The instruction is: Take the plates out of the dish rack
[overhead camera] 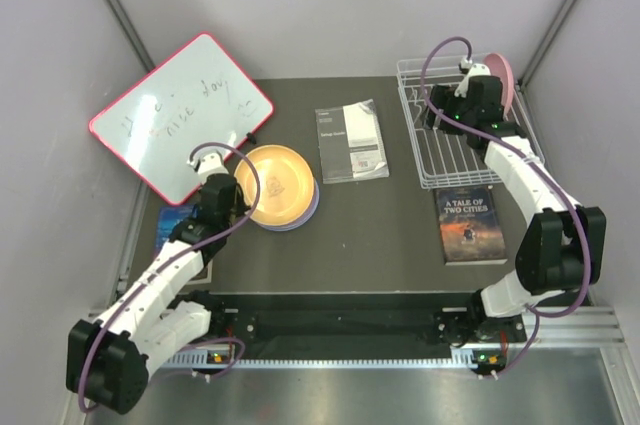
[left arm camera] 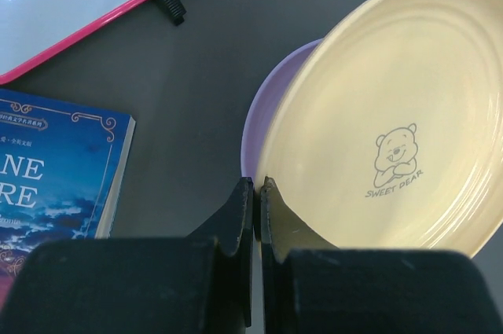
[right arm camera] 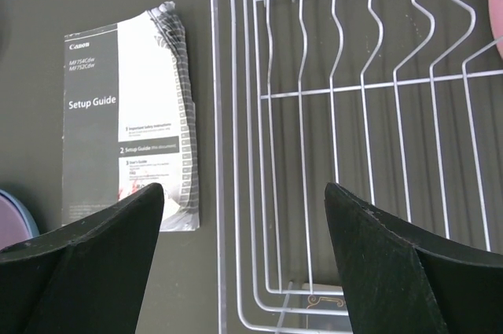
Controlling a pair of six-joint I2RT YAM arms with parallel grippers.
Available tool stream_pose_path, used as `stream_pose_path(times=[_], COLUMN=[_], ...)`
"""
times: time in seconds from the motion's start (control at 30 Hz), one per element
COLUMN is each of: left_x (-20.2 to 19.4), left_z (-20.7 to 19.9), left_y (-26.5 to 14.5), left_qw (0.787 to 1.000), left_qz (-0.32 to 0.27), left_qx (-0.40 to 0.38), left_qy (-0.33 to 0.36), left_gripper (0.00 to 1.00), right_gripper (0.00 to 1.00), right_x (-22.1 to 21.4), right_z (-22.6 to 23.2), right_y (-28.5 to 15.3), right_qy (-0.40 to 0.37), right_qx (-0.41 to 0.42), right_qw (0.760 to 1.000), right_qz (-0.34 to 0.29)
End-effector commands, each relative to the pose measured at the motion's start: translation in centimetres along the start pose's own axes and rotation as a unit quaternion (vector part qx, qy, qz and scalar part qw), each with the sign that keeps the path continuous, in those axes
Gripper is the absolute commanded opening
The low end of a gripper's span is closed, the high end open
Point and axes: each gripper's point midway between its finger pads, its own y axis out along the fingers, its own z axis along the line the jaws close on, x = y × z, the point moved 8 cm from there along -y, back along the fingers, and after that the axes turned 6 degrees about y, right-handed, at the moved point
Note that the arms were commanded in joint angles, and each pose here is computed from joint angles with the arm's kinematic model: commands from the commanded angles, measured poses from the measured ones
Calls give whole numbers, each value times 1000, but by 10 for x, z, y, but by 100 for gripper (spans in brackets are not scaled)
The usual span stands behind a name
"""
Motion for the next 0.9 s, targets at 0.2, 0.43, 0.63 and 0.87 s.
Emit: stream_pose_path(times=[0.2,0.43,0.63,0.87], left_x=[-9,-19,-22,-13], left_z=[-5,-11,-14,-15], left_y=[16,30,35,33], left_qw=[1000,1000,999,1000], left_qz=[7,25,33,21], left_qx=[-4,-12,-18,-18], left_qy=[0,2,3,10], left_gripper=[0,0,30,75], right_gripper=[84,85,86,87], right_x=[30,29,33,40], right_z=[13,16,14,8], right_y=[-15,-17,-21,-27], right_qy=[-14,-16,-21,-31], right_qx=[21,35,25,-10], right_qw=[998,998,998,997], right_qz=[-56,-51,-58,-75])
